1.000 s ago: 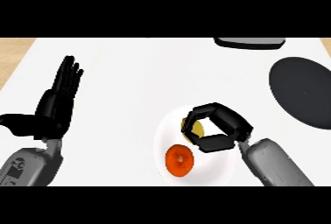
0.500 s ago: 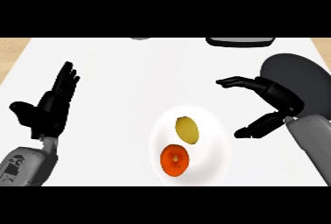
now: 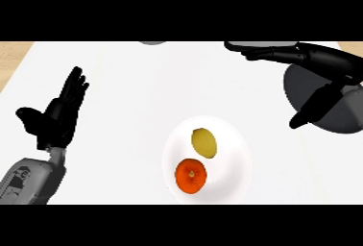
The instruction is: Pick the lemon from the plate and place it in the pan
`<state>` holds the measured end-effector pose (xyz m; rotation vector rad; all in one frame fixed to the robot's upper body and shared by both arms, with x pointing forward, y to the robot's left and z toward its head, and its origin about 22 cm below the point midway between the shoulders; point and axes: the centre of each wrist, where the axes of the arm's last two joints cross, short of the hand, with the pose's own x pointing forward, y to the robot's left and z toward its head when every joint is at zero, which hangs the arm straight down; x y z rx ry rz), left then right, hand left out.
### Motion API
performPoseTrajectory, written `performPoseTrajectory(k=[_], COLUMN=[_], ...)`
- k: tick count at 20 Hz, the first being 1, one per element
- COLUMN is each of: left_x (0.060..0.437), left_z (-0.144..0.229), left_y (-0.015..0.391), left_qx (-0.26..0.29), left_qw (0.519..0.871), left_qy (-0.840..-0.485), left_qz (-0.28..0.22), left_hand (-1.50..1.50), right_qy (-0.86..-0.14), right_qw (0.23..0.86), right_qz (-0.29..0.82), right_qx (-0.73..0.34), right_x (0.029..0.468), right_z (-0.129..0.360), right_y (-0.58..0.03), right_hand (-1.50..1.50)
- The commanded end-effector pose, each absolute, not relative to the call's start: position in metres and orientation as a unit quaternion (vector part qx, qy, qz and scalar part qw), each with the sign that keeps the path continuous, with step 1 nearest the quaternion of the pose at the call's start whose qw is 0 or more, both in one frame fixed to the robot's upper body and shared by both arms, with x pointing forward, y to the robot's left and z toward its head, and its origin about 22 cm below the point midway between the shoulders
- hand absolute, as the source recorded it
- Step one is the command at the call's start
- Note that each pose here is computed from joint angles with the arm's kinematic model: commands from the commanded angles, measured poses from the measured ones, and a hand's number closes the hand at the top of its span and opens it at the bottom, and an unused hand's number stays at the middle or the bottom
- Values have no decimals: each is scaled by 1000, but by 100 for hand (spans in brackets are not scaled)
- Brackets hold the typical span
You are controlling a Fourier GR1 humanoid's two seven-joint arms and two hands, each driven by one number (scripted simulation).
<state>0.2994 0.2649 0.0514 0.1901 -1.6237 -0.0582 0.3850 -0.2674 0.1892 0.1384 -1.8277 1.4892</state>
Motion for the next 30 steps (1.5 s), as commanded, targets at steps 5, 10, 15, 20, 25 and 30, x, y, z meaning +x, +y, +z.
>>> performPoseTrajectory(k=[5,10,15,20,25,30], left_x=[297,281,290,287,301,289], left_z=[54,38,47,50,59,59], left_y=[275,270,295,277,272,282], left_qx=[96,88,95,85,92,86], left_qw=[681,690,685,683,687,687], left_qy=[-725,-718,-721,-725,-720,-721], left_qz=[-25,-27,-26,-17,-23,-27], left_hand=[0,0,0,0,0,0], right_qy=[-713,-690,-668,-643,-637,-631], right_qw=[329,342,335,350,375,391], right_qz=[619,635,654,676,671,670], right_qx=[31,66,118,84,59,8], right_x=[389,378,357,323,336,340], right_z=[233,228,213,181,174,165], right_y=[-212,-176,-156,-151,-143,-152], right_hand=[-150,-150,-150,-150,-150,-150])
